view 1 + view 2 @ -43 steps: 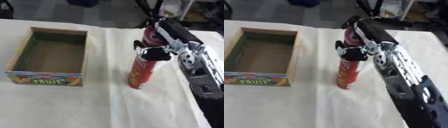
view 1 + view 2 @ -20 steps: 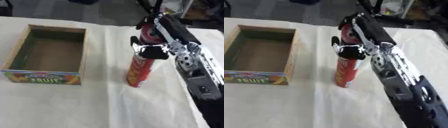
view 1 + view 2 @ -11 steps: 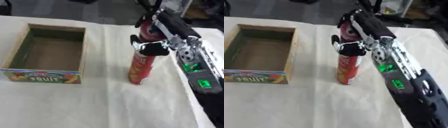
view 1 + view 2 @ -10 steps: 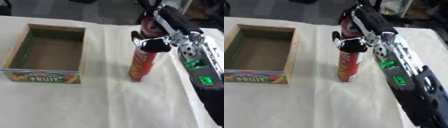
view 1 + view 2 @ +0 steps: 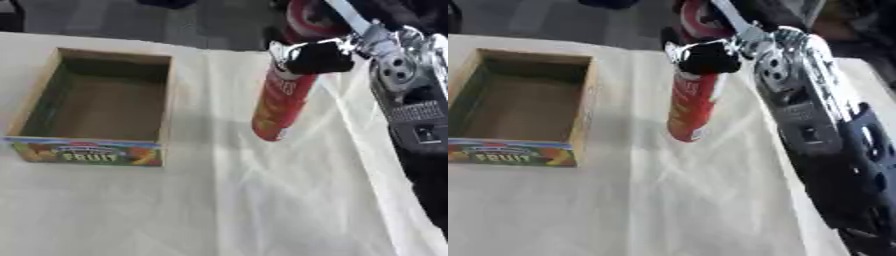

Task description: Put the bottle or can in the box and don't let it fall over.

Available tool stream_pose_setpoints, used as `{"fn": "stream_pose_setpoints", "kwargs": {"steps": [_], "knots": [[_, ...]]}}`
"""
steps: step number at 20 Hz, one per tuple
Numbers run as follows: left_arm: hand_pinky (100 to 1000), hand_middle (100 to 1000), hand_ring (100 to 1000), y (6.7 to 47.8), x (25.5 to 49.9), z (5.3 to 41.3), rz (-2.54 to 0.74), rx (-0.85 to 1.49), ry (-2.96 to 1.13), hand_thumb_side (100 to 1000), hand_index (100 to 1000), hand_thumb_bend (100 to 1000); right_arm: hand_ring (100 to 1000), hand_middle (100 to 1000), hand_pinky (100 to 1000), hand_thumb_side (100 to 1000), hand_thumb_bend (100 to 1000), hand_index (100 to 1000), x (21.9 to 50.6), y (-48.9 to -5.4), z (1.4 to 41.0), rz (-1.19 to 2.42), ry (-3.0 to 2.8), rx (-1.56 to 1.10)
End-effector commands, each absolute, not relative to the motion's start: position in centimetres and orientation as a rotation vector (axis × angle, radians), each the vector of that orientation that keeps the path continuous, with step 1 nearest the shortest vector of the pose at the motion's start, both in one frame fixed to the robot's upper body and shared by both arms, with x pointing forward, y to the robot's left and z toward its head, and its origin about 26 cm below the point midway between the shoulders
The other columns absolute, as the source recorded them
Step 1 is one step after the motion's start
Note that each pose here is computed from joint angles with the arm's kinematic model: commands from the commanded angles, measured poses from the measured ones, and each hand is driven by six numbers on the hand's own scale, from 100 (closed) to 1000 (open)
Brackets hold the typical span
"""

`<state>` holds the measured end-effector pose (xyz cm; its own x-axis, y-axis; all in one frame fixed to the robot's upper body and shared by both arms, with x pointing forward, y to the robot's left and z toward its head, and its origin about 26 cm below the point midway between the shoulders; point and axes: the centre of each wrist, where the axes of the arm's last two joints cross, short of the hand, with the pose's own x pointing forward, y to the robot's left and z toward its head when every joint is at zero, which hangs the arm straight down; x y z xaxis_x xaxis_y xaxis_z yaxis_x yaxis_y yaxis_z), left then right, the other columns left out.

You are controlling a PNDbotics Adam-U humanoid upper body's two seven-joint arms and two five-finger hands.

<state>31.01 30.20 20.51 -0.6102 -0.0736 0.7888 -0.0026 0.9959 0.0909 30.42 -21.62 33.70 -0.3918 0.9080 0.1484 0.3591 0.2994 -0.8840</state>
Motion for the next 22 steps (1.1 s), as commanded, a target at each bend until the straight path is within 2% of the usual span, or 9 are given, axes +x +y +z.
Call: {"fn": "stream_pose_setpoints", "kwargs": {"steps": [1, 7, 22], "knots": [[806, 1000, 1000, 30.0, 30.8, 21.3, -0.125, 0.041, -2.25, 716, 893, 171, 461, 521, 223, 100, 100, 475, 29.8, -21.4, 35.8, 1.008, -1.98, -1.132], [801, 1000, 1000, 29.8, 30.9, 21.3, -0.136, 0.034, -2.249, 719, 894, 175, 462, 524, 221, 100, 100, 474, 29.3, -20.2, 37.5, 1.014, -2.041, -1.099], [803, 1000, 1000, 27.9, 31.3, 22.4, -0.203, -0.053, -2.265, 727, 895, 186, 467, 528, 220, 100, 100, 472, 26.5, -13.6, 41.4, 1.068, -2.221, -0.995]]}}
